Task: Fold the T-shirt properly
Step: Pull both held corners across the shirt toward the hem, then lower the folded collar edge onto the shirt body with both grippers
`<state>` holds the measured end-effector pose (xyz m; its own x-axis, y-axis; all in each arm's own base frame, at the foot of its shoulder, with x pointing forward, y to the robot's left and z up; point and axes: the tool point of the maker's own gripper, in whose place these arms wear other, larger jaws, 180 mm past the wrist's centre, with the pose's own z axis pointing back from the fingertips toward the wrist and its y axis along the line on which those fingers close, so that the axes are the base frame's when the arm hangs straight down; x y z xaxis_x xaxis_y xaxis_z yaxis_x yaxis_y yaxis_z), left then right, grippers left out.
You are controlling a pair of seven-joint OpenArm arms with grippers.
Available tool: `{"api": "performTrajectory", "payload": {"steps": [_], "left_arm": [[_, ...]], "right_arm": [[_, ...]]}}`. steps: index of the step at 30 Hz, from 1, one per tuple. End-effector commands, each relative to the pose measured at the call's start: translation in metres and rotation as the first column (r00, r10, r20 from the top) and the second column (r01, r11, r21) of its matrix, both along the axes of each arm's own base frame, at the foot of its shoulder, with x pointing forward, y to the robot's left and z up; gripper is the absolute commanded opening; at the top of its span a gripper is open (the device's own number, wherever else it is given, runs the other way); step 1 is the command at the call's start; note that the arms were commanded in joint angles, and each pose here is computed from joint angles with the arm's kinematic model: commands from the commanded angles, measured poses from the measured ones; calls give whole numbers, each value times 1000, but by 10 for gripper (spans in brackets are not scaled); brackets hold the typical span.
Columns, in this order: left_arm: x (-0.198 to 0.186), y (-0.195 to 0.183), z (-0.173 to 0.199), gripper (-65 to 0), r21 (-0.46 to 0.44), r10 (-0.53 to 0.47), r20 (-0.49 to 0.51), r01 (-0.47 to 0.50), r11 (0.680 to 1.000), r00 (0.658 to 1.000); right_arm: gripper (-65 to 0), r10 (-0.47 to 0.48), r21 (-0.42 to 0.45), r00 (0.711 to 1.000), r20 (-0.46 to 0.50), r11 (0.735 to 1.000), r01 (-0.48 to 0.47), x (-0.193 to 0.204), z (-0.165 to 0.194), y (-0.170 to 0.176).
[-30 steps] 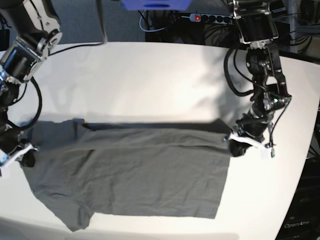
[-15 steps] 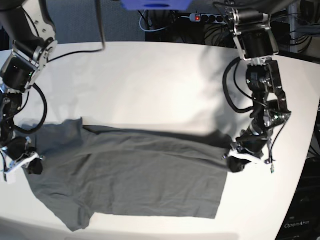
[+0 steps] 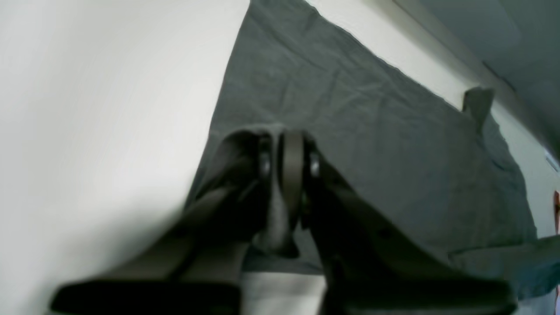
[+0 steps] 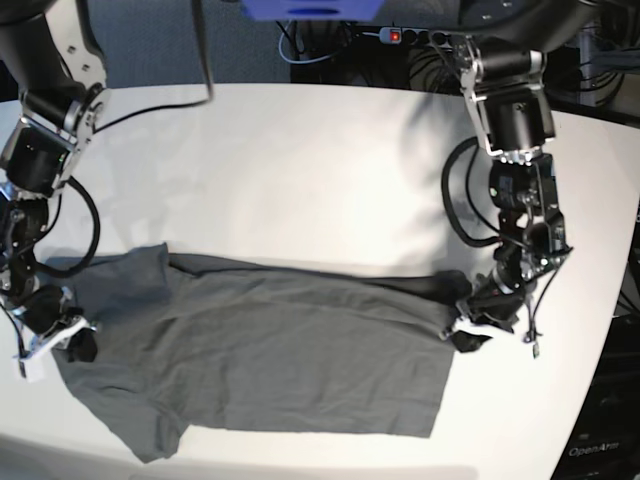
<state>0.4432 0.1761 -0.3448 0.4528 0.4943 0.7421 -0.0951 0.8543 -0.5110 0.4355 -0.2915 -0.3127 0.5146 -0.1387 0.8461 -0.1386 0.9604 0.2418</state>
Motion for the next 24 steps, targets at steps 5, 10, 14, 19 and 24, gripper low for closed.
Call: {"api": "performTrajectory", "payload": {"steps": [5, 10, 14, 19, 24], "left_arm": [[18, 4, 16, -625, -15, 10, 52, -9, 1000, 999], [20, 4, 17, -625, -17, 14, 52, -13, 1000, 999], [19, 12, 18, -625, -3, 20, 52, -20, 1000, 998], [19, 19, 19, -625, 11, 23, 55, -24, 1000, 998], [20, 17, 22, -625, 23, 12, 61, -14, 1000, 998]], "right_arm": [[-637, -18, 1, 993, 120, 1000, 18, 16, 36, -11], [-637, -18, 1, 992, 122, 1000, 18, 16, 36, -11], [-637, -24, -12, 990, 142, 1000, 25, 21, 48, -18], [-637, -26, -14, 986, 166, 999, 29, 26, 59, -20], [-637, -27, -13, 984, 177, 999, 30, 28, 63, -20]]}}
